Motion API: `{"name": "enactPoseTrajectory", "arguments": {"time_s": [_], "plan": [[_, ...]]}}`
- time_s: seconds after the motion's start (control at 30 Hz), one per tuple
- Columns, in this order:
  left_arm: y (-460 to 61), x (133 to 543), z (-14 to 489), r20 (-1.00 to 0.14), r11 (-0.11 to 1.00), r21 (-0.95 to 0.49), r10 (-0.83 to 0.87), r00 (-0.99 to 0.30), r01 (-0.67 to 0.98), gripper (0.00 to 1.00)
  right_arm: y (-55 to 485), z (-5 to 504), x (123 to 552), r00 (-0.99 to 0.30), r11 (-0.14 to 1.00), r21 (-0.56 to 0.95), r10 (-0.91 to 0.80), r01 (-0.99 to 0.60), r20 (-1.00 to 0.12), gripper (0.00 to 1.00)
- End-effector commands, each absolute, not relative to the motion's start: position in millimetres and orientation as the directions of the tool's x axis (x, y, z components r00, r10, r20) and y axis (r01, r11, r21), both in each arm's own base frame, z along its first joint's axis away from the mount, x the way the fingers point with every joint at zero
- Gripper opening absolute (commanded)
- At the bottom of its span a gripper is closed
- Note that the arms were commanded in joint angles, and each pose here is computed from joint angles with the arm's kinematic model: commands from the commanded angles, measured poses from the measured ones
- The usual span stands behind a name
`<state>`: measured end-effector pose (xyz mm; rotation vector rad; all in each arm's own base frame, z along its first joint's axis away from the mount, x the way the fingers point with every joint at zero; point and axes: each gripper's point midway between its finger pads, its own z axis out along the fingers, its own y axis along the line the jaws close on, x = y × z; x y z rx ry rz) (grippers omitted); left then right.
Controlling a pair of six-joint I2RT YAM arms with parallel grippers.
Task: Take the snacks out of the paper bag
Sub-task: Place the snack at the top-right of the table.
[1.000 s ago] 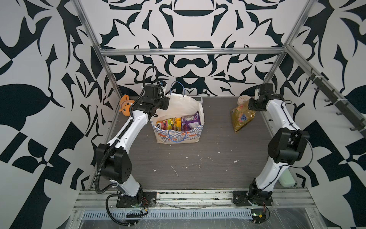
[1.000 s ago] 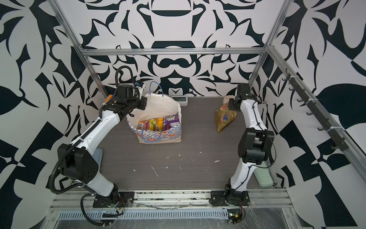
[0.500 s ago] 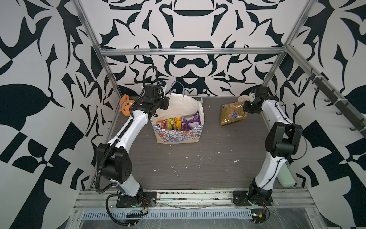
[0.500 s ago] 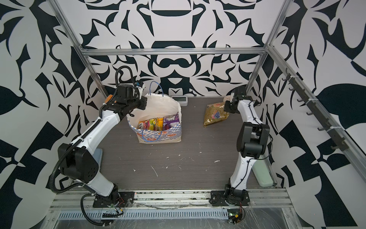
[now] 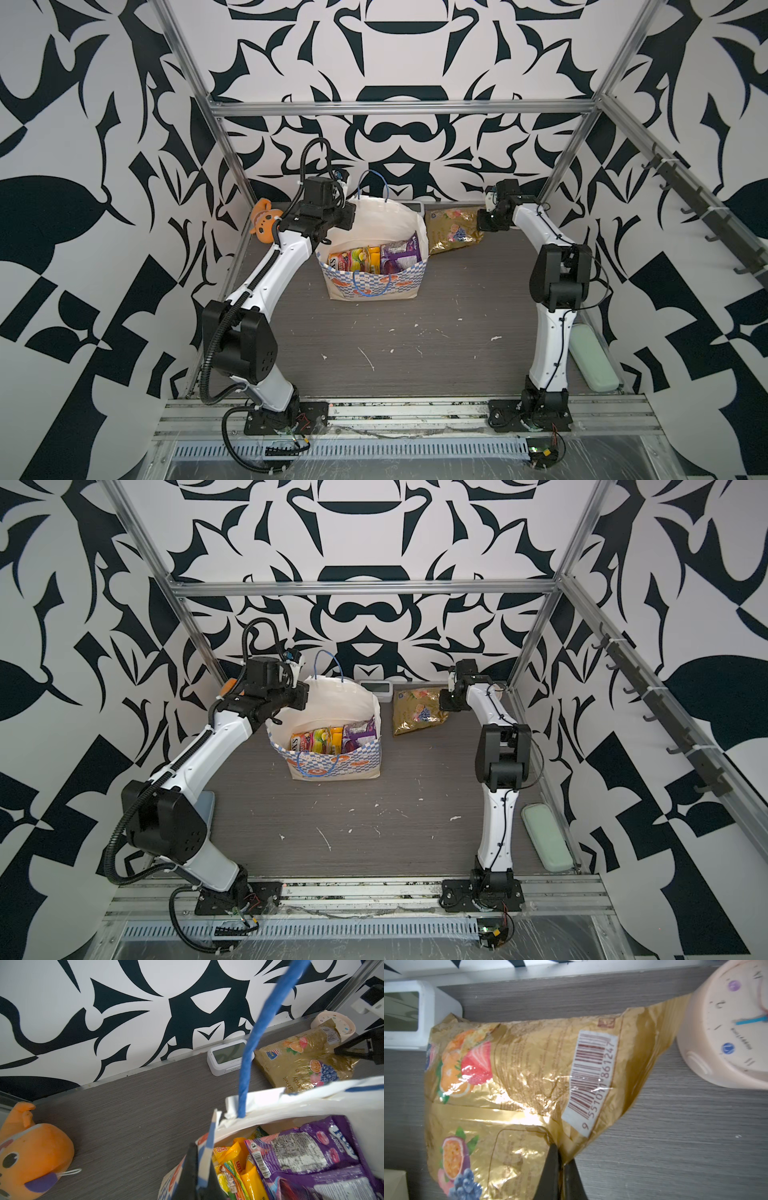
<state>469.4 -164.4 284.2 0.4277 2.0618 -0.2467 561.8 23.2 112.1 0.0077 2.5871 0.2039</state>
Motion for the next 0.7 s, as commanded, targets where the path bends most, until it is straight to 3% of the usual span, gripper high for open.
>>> {"name": "enactPoseTrajectory", "arguments": {"time_s": [0.0,0.1,0.13,0.2,0.23,0.4,0.47,0.57,0.67], "plan": [[-171,476,337,-0.939,0.912,-0.003,0.138,-0.314,0.411,0.00,-16,164,567,-0.800,0.999,0.017,0.051,0.051,-0.598,0.09],[-172,476,335,-0.938,0.910,-0.004,0.140,-0.318,0.414,0.00,-34,170,562,-0.799,0.993,-0.043,0.065,0.112,-0.597,0.16],[-172,476,335,-0.937,0.910,-0.005,0.140,-0.319,0.414,0.00,-38,174,560,-0.794,0.993,-0.031,0.076,0.118,-0.603,0.29],[-173,476,335,-0.937,0.909,-0.006,0.140,-0.319,0.417,0.00,-41,179,559,-0.783,0.993,0.006,0.098,0.119,-0.614,0.88],[-173,476,334,-0.937,0.909,-0.005,0.142,-0.320,0.417,0.00,-39,180,558,-0.784,0.994,0.023,0.101,0.110,-0.613,0.96],[-173,478,334,-0.937,0.909,-0.006,0.140,-0.320,0.417,0.00,-32,196,548,-0.784,0.993,0.059,0.121,0.107,-0.609,0.80],[-174,478,333,-0.937,0.908,-0.007,0.141,-0.321,0.418,0.00,-16,210,547,-0.755,0.992,0.101,0.121,0.072,-0.645,0.62],[-176,479,334,-0.937,0.906,-0.010,0.140,-0.321,0.423,0.00,11,226,548,-0.714,0.986,0.166,0.112,-0.007,-0.692,0.18],[-176,481,333,-0.936,0.907,-0.014,0.136,-0.324,0.422,0.00,38,217,556,-0.724,0.955,0.288,0.148,-0.073,-0.674,0.12]]}}
